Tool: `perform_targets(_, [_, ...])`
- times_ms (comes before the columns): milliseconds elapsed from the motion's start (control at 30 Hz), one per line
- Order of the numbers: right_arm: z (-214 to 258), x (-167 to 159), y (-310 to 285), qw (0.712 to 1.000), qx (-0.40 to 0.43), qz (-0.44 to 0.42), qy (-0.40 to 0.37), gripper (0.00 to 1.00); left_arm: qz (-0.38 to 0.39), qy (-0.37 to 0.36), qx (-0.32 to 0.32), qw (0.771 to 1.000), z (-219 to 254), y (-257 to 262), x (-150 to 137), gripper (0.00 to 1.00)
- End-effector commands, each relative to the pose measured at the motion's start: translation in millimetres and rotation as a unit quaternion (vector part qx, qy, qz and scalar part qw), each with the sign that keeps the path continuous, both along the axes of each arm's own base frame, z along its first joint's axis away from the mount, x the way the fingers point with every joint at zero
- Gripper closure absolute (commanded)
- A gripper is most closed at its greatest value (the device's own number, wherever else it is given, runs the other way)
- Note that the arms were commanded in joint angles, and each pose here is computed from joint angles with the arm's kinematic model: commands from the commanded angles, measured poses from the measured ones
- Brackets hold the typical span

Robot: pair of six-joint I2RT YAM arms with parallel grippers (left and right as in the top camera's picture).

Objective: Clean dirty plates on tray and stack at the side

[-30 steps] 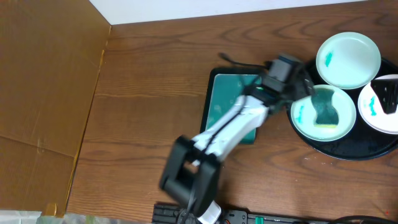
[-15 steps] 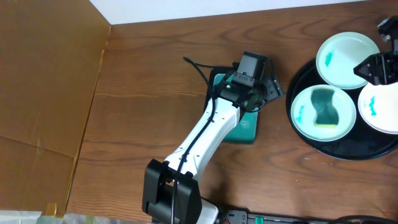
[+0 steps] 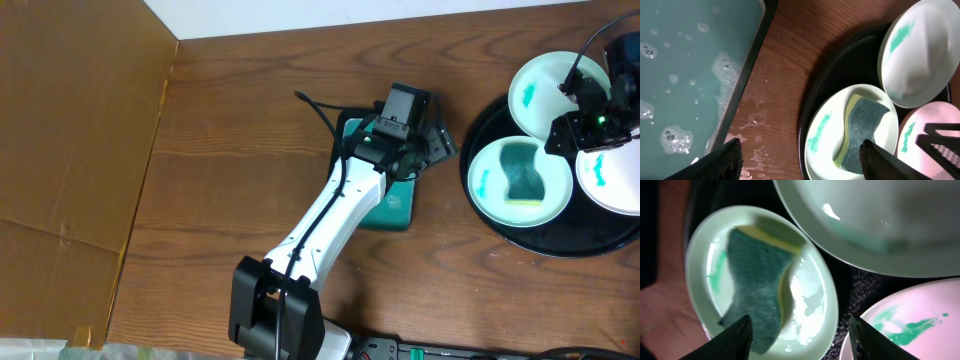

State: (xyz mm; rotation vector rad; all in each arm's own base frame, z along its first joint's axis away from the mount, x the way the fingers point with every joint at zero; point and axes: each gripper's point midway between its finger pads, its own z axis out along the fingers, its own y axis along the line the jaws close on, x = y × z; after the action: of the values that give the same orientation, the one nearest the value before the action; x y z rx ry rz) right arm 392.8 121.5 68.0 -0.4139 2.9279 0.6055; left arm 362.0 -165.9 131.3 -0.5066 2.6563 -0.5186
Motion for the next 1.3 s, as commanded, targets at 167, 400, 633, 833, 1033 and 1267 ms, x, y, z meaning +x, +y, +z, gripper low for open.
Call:
perform_targets(167, [-31.9, -3.2, 0.2, 0.998, -0.034, 0.05, 0.015, 0.42, -0.002, 0.001, 0.011, 1.0, -4.0, 4.2, -0.1, 0.24])
perform_targets(400, [-56.4, -5.3, 5.3, 0.996, -0.048, 0.077, 0.026, 0.43, -0.002, 0.001, 0.011, 1.0, -4.1, 4.2, -0.2, 0.25])
perform_targets(633, [-61.9, -9.4, -8.2, 0.993, -0.087, 0.076, 0.037, 0.5, -0.002, 0.001, 0.011, 1.0, -4.0, 4.0, -0.2, 0.25])
perform_targets(833, [-61.9, -21.4, -12.5, 0.991, -0.097, 0.057, 0.069, 0.63, -0.013, 0.001, 0.011, 1.0, -4.1, -3.8, -3.6, 0.25])
perform_targets(1033, [-61.5, -27.2, -12.1, 0.99, -0.098, 0.052, 0.083, 0.73, -0.047, 0.006, 0.012, 0.999, -12.1, -29.1, -12.6, 0.32])
perform_targets(1267, [-61.7, -25.1, -11.7, 0.991, -0.098, 0.033, 0.085, 0.88, -0.106, 0.022, -0.012, 0.994, -39.8, -78.3, -20.8, 0.34])
